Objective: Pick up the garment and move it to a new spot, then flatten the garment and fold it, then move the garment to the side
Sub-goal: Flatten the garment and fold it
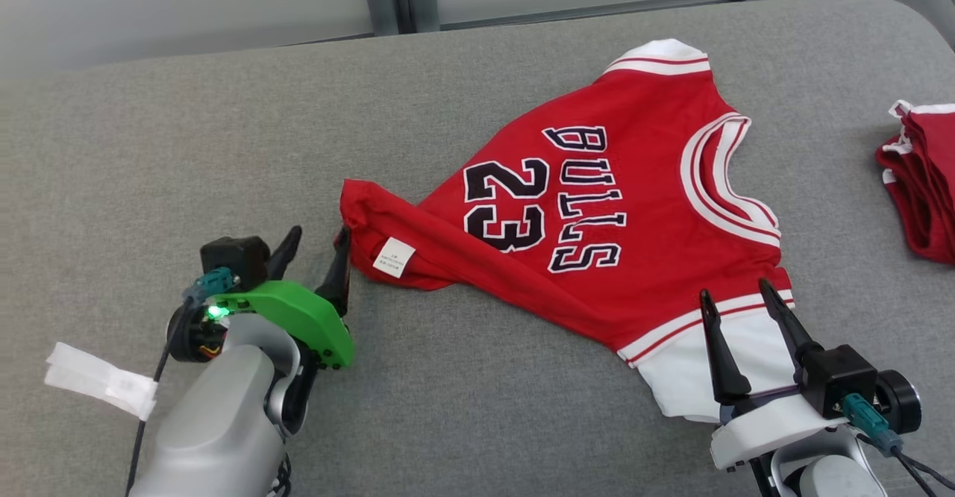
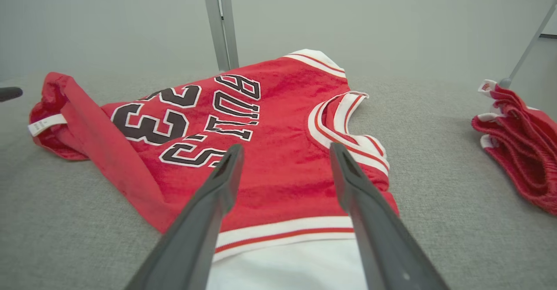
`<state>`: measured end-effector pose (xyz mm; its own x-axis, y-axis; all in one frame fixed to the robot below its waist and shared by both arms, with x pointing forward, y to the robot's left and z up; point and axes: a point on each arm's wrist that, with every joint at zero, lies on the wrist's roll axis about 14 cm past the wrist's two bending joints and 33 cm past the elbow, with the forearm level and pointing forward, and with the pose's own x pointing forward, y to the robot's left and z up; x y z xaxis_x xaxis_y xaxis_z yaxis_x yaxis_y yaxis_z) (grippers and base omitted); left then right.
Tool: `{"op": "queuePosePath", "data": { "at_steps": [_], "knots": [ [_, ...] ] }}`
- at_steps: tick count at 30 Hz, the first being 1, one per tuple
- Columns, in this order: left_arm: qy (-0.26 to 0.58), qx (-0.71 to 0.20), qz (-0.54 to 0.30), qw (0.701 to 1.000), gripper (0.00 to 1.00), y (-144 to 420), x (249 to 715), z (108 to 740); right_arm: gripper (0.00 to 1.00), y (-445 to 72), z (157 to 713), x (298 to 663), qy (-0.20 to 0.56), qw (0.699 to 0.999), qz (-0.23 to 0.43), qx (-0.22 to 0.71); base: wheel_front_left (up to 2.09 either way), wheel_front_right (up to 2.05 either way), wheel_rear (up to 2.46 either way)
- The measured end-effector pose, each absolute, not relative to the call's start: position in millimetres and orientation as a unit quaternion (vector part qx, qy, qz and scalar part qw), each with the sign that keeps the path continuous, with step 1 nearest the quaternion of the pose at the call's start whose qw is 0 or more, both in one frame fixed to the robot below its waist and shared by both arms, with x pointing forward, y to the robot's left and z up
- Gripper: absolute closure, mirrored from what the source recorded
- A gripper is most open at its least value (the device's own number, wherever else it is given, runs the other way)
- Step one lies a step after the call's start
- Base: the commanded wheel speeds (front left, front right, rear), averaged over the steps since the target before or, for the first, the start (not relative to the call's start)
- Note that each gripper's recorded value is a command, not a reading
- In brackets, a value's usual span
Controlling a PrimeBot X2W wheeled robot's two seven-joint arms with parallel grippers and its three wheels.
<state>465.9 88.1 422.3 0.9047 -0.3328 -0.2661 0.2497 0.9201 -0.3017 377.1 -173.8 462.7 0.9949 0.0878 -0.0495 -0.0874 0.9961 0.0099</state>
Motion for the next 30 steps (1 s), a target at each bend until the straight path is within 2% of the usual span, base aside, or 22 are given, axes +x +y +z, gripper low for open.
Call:
{"op": "queuePosePath", "data": {
  "at_steps": [6, 15, 16, 18, 19, 22, 24, 25, 30],
  "knots": [
    [0.186, -0.123, -0.167, 0.960, 0.00, 74.9, 452.5, 419.3, 0.00, -163.8, 468.7, 377.4, 0.016, 0.998, 0.058, 0.008, 0.00, 0.00, 0.00],
    [0.238, -0.122, -0.185, 0.946, 0.00, 51.4, 449.9, 400.8, 0.00, -179.4, 465.7, 371.2, 0.022, 0.999, 0.034, 0.009, 0.00, 0.00, 0.00],
    [0.241, -0.122, -0.184, 0.945, 0.04, 51.3, 450.5, 399.1, 0.00, -180.6, 465.2, 370.8, 0.023, 0.999, 0.032, 0.009, 0.00, 0.00, 0.00],
    [0.241, -0.118, -0.178, 0.947, 0.42, 52.6, 454.5, 399.4, 0.00, -181.9, 464.6, 370.3, 0.024, 0.999, 0.030, 0.009, 0.00, 0.00, 0.00],
    [0.238, -0.118, -0.174, 0.948, 0.50, 54.0, 457.7, 401.0, 0.00, -182.4, 464.5, 370.1, 0.024, 0.999, 0.029, 0.009, 0.00, 0.00, 0.00],
    [0.237, -0.117, -0.171, 0.949, 0.60, 54.9, 459.9, 401.1, 0.00, -183.1, 464.0, 369.4, 0.025, 0.999, 0.028, 0.010, 0.00, 0.00, 0.00],
    [0.238, -0.117, -0.168, 0.949, 0.91, 57.1, 460.2, 400.2, 0.00, -183.1, 464.0, 369.3, 0.025, 0.999, 0.028, 0.010, 0.00, 0.00, 0.00],
    [0.240, -0.118, -0.168, 0.949, 1.00, 57.8, 459.9, 399.5, 0.00, -183.1, 463.9, 369.2, 0.025, 0.999, 0.028, 0.010, 0.00, 0.00, 0.00],
    [0.220, -0.161, -0.187, 0.944, 1.00, 47.7, 460.6, 411.7, 0.00, -184.2, 464.4, 369.3, 0.024, 0.999, 0.026, 0.010, 0.00, 0.00, 0.00]
  ]
}}
